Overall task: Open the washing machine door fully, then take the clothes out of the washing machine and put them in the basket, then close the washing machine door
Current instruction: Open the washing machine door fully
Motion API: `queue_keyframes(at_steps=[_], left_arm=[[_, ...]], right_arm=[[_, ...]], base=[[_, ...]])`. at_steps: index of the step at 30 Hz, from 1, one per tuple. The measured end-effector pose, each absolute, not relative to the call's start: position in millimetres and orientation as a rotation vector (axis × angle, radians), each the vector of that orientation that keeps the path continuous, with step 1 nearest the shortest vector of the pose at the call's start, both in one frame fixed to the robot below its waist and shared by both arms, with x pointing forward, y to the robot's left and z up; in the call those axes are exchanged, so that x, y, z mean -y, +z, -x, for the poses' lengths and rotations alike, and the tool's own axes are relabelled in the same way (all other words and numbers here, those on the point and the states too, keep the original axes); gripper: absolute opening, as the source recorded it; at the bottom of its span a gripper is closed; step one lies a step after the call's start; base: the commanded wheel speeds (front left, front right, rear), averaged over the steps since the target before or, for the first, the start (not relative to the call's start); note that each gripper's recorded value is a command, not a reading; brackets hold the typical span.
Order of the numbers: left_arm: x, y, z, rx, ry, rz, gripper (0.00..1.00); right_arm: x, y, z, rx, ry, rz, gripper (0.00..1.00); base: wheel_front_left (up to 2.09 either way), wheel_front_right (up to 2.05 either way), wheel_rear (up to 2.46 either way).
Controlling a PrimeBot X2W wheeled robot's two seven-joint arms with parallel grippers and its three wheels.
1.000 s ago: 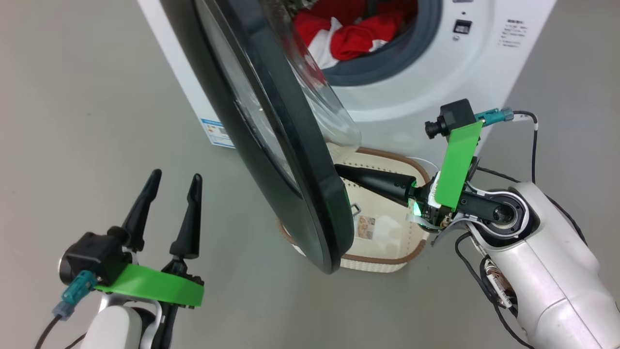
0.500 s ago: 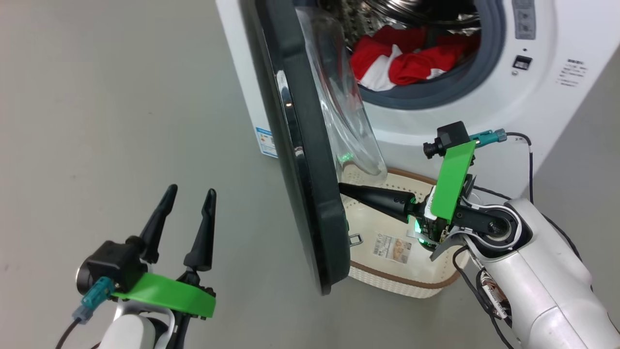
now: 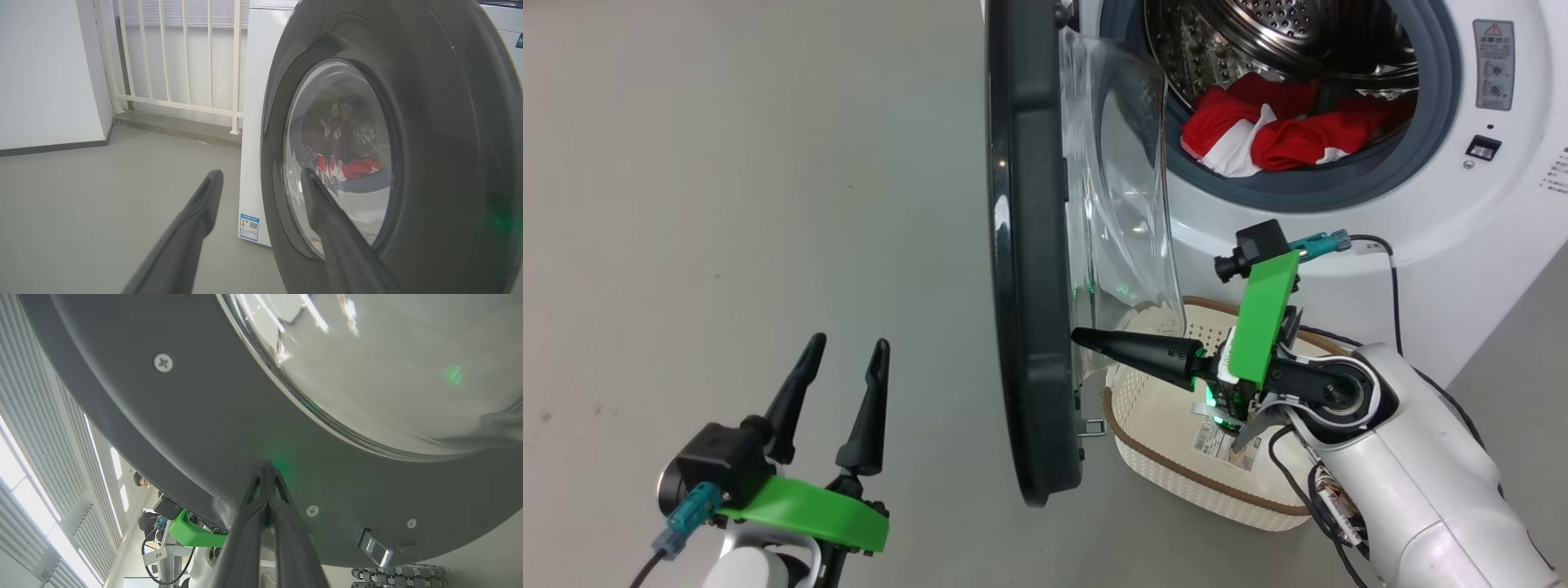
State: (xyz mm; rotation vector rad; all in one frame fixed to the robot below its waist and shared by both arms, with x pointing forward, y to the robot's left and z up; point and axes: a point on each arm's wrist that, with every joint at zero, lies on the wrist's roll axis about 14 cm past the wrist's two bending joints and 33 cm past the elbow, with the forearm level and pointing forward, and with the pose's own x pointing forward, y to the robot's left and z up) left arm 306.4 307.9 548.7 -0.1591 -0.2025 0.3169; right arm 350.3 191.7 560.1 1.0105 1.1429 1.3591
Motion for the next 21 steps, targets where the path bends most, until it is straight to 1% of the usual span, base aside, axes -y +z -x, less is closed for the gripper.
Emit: queue_keyframes(at_steps=[7, 21], left_arm=[[-315.4, 547.2, -301.7, 0.200, 0.347, 0.155, 1.00], [-319.1, 546.1, -294.7, 0.204, 0.370, 0.163, 1.00]], right_arm=[[-203.3, 556.6, -343.7, -1.182, 1.393, -0.977, 0.00], [-216.8, 564.6, -328.7, -1.208, 1.442, -0.955, 0.00]], base=[[0.00, 0.00, 0.00], [0.00, 0.00, 0.00]])
